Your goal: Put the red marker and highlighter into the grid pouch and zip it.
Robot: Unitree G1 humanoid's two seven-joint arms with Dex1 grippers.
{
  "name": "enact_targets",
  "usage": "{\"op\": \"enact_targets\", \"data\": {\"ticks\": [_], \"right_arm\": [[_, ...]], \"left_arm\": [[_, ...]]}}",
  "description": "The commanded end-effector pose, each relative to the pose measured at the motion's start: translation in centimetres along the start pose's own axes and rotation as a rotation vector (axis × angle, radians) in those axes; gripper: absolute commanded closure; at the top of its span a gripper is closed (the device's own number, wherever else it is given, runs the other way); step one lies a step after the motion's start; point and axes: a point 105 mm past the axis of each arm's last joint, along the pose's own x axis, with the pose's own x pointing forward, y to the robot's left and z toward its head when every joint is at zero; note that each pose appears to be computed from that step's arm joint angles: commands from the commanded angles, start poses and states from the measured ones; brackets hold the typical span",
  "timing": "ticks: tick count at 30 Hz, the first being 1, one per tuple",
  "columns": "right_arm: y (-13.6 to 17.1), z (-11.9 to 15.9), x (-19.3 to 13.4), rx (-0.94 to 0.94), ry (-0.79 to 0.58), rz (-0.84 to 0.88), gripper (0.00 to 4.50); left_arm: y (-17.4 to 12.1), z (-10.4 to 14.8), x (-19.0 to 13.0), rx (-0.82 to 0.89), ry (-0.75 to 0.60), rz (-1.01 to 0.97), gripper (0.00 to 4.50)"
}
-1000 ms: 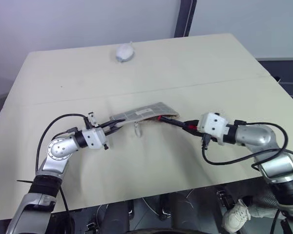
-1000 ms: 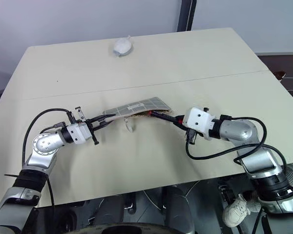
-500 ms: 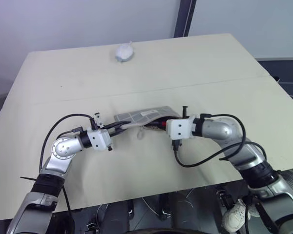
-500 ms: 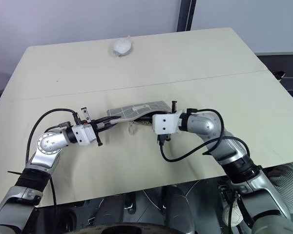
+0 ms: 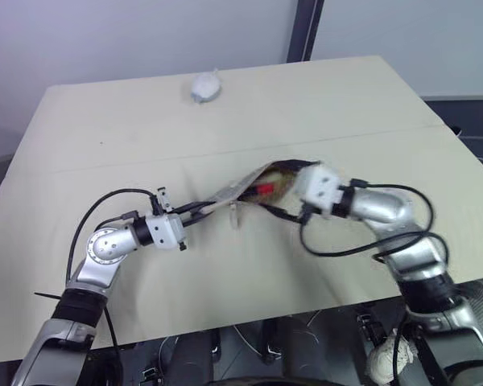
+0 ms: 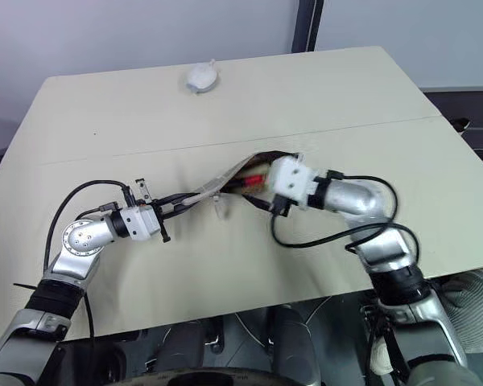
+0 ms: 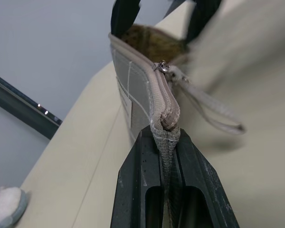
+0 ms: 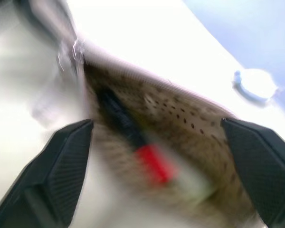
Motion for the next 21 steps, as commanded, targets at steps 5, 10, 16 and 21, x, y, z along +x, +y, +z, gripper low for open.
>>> {"op": "enact_targets", "data": {"ticks": [5, 10, 16, 21], "right_arm": [[5.5, 1.0, -2.2, 0.538, -0.074, 0.217, 0.03], [7.8, -5.3, -0.7, 0.660, 0.129, 0.137, 0.03], [4.5, -5.5, 3.1, 0.722, 0.010, -0.061, 0.03], [3.0, -4.2, 5.0, 0.758, -0.079, -0.104, 0.03]], "left_arm": [[1.1, 0.5, 1.4, 0.021, -0.029, 0.039, 4.50], [0.9, 1.2, 3.5, 0.053, -0.074, 0.001, 4.50], [1.4, 1.1, 4.4, 0.071, -0.077, -0.008, 4.50], [1.8, 1.4, 5.3, 0.078, -0.089, 0.009, 4.50]]}}
